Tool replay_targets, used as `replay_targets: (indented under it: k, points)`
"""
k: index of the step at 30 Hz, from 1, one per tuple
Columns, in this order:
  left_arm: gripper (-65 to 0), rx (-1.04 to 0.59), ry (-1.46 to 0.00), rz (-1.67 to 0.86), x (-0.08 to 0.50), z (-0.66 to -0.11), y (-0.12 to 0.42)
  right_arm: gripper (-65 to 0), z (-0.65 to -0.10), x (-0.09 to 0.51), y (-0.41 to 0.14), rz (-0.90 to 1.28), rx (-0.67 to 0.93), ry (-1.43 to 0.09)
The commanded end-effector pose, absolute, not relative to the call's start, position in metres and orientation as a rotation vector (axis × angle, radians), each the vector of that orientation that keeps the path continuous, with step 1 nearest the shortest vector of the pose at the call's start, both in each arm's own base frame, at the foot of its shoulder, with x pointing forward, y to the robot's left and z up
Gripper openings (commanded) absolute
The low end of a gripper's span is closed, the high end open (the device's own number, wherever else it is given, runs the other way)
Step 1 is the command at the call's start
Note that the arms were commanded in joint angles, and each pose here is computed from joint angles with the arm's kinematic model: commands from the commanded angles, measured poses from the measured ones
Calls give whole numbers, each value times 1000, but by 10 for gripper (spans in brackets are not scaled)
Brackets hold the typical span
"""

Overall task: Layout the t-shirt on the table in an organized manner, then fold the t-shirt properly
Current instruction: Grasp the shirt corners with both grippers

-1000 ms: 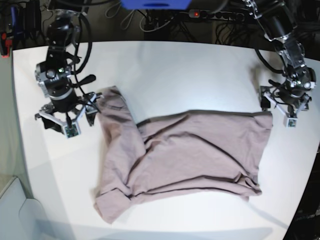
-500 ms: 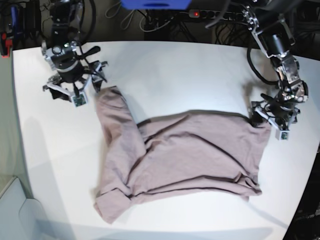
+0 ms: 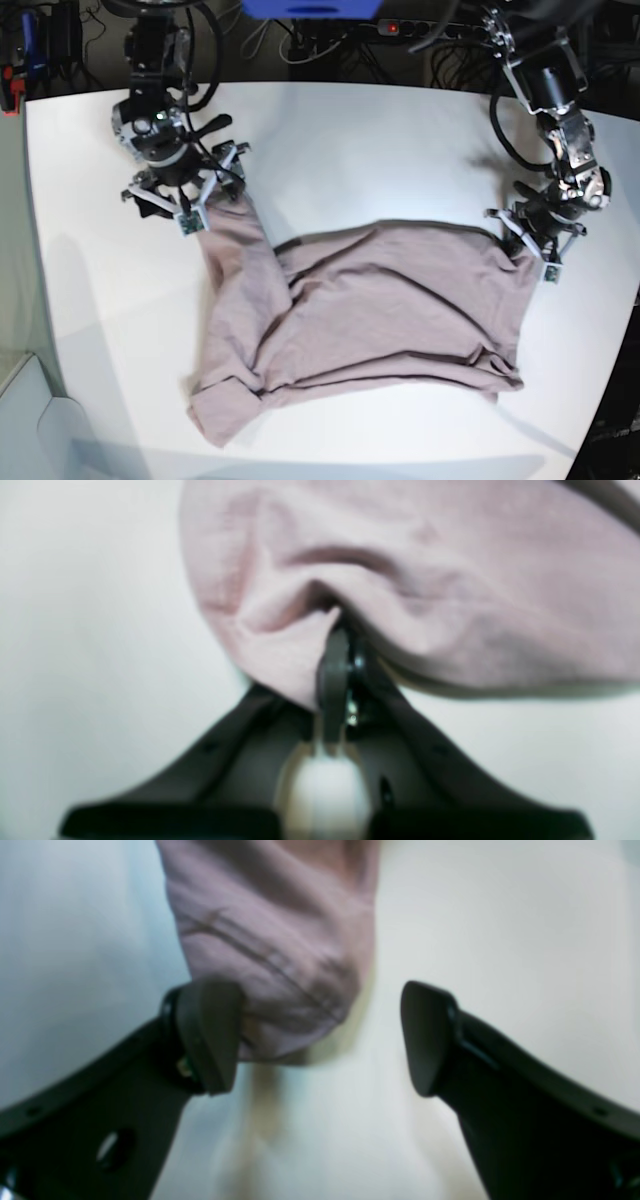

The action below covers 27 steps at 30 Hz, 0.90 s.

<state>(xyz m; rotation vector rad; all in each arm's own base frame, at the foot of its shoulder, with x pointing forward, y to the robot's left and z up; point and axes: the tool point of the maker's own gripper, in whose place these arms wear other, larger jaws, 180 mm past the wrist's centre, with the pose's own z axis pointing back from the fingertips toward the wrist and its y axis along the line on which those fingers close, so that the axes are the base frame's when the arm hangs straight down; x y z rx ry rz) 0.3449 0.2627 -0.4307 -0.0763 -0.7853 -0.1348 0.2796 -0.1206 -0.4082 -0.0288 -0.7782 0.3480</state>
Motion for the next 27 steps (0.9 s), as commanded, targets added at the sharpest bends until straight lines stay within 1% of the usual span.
replay_targets:
  k: [1, 3, 4, 6, 8, 10, 12, 13, 17, 20, 24, 27]
  points:
    - [-648, -35, -758, -143, 337, -429, 276, -155, -402, 288, -119, 345, -26, -808]
    - [-648, -4, -793, -128, 337, -416, 286, -169, -409, 288, -114, 339, -7, -794]
    - [-648, 11, -808, -123, 338, -410, 290, -190, -411, 288, -112, 336, 0, -789]
    - [-648, 40, -804, -116, 335, -403, 299, -258, -416, 286, -110, 335, 6, -777]
    - [-648, 81, -794, -104, 331, -393, 313, -369, -416, 286, -104, 347, 17, -777]
    - [-648, 118, -807, -86, 330, -380, 324, -510, -415, 286, -96, 376, 28, -782]
    - [-648, 151, -830, -84, 331, -366, 331, -634, -406, 289, -94, 384, 22, -806]
    - [-648, 170, -845, -88, 332, -357, 333, -650, -399, 290, -99, 379, 8, -823]
    - [-648, 284, -869, -134, 328, -317, 345, -650, -345, 296, -123, 381, -90, -952]
    - [-648, 357, -918, -165, 330, -284, 346, -650, -302, 302, -133, 417, -157, -1057]
    - [-648, 398, -999, -176, 346, -249, 345, -650, -273, 326, -146, 453, -225, -1134]
    - [-648, 379, -993, -206, 366, -249, 343, -650, -275, 348, -152, 454, -232, -1133]
